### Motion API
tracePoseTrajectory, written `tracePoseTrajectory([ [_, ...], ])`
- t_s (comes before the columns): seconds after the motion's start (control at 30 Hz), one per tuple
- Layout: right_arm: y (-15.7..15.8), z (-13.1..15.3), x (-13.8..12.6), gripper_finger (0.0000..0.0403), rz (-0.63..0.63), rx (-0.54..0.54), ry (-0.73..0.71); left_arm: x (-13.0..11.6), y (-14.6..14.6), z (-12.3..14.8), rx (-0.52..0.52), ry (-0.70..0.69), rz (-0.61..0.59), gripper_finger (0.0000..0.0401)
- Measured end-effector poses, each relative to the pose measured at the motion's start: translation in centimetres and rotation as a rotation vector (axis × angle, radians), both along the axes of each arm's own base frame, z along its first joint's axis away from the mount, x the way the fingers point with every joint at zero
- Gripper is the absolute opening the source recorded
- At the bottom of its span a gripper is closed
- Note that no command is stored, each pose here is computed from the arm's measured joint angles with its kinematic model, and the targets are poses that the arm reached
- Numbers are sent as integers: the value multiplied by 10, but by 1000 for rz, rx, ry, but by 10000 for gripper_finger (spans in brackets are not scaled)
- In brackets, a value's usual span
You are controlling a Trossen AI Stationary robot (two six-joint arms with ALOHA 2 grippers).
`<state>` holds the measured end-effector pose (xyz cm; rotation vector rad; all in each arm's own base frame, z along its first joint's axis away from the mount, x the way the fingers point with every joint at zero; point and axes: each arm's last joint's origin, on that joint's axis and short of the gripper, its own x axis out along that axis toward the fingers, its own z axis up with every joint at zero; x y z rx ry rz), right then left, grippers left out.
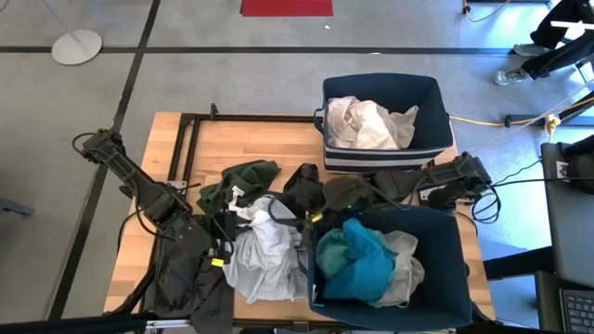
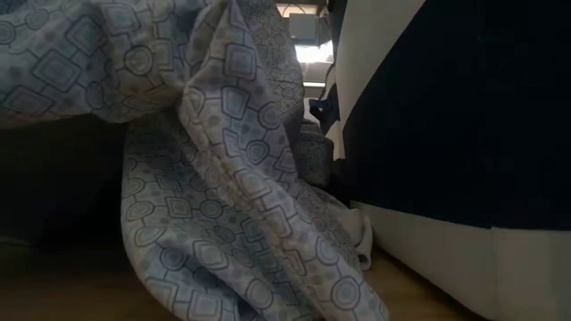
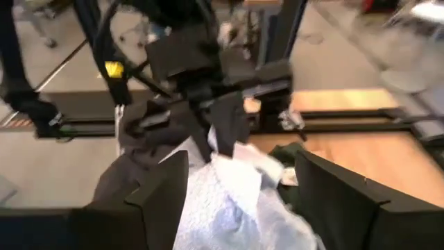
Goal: Sort clothes
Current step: Put the light blue patient gown into the bottom blue bin
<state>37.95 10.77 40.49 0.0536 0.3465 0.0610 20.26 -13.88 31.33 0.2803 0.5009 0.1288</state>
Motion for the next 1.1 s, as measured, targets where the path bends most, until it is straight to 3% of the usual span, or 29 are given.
tracePoseTrajectory([
  [0.13,4,-19,15,294,29,27,46,0,0,0,2,3,0,14],
  [0.43,8,-61,44,359,-35,49,137,0,0,0,2,2,0,15],
  [0.8,18,-113,75,356,-44,51,188,1,-3,6,12,-43,-33,15],
  [1.1,24,-131,92,353,19,44,125,2,-3,8,19,-60,-48,15],
])
